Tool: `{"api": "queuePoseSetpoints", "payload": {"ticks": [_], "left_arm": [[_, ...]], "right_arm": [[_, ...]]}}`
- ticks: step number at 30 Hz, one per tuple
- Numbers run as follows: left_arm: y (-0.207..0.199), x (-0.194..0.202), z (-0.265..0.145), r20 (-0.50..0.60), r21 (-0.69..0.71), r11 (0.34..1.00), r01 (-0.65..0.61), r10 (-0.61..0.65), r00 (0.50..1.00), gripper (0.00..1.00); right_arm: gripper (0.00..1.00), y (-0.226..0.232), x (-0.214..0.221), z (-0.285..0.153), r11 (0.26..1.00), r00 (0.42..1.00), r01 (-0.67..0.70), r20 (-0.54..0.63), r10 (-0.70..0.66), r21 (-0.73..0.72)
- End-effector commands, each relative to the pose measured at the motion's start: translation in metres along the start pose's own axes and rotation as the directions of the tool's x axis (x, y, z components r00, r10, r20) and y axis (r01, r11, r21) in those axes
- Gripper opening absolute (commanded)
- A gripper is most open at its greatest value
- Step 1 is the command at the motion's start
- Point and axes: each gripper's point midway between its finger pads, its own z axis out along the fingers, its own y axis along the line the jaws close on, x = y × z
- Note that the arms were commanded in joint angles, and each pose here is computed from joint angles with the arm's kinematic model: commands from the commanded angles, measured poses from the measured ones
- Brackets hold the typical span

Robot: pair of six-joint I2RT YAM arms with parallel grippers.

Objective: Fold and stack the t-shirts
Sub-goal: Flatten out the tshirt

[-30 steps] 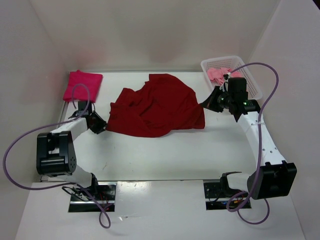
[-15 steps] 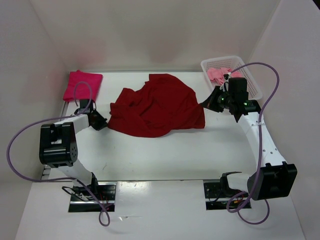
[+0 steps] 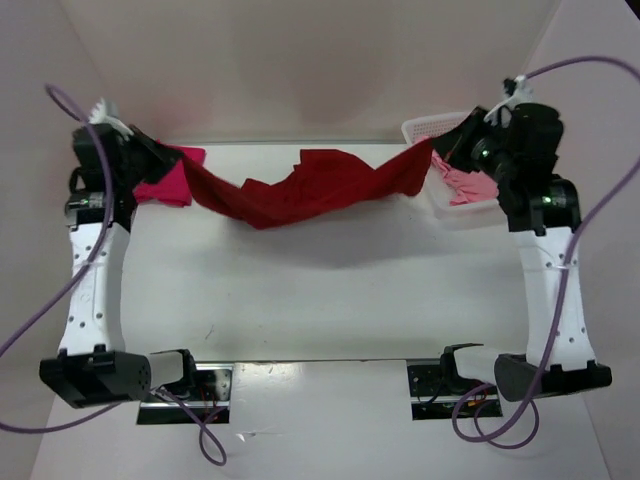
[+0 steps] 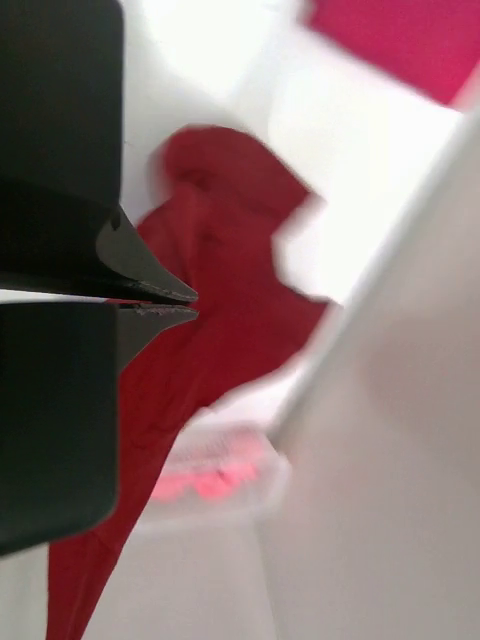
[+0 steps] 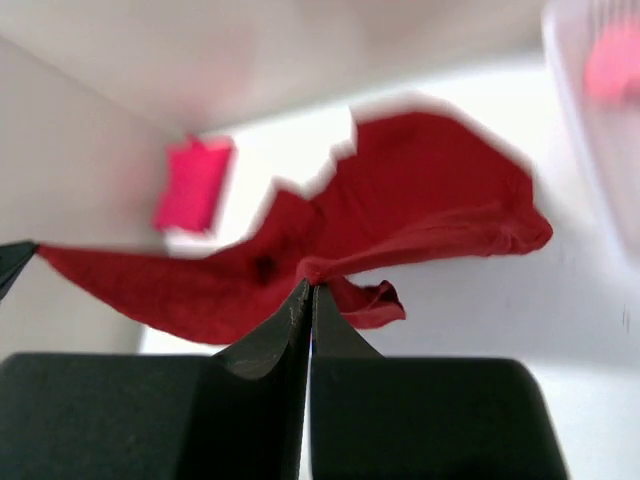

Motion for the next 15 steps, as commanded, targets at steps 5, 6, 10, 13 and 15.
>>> {"api": "queuePoseSetpoints", "payload": {"ticks": [5, 6, 10, 13, 15], "left_arm": [[-0.118, -0.106, -0.104, 0.255, 0.214, 0.967, -0.136, 0.079, 0.964, 0.00], [-0.147, -0.131, -0.137, 0.356, 0.259, 0.946, -0.196, 0.095, 0.930, 0.00], [-0.185, -0.170, -0.185, 0.516, 0.298, 0.916, -0.268, 0.082, 0.853, 0.00], [-0.189, -0.189, -0.198, 0.589, 0.255, 0.921, -0.293, 0.092, 0.803, 0.00], [-0.198, -0.199, -0.213, 0.637, 0.249, 0.911, -0.329, 0.102, 0.764, 0.00]], "right_arm": [[0.00, 0.081, -0.120, -0.114, 0.989, 0.908, 0.124, 0.411, -0.079, -0.085], [0.00, 0.098, -0.139, -0.142, 0.983, 0.867, 0.153, 0.492, -0.083, -0.105], [0.00, 0.121, -0.181, -0.187, 0.979, 0.767, 0.168, 0.639, -0.056, -0.115], [0.00, 0.136, -0.201, -0.203, 0.970, 0.713, 0.196, 0.700, -0.039, -0.146], [0.00, 0.145, -0.213, -0.210, 0.963, 0.678, 0.215, 0.734, -0.027, -0.163]]}}
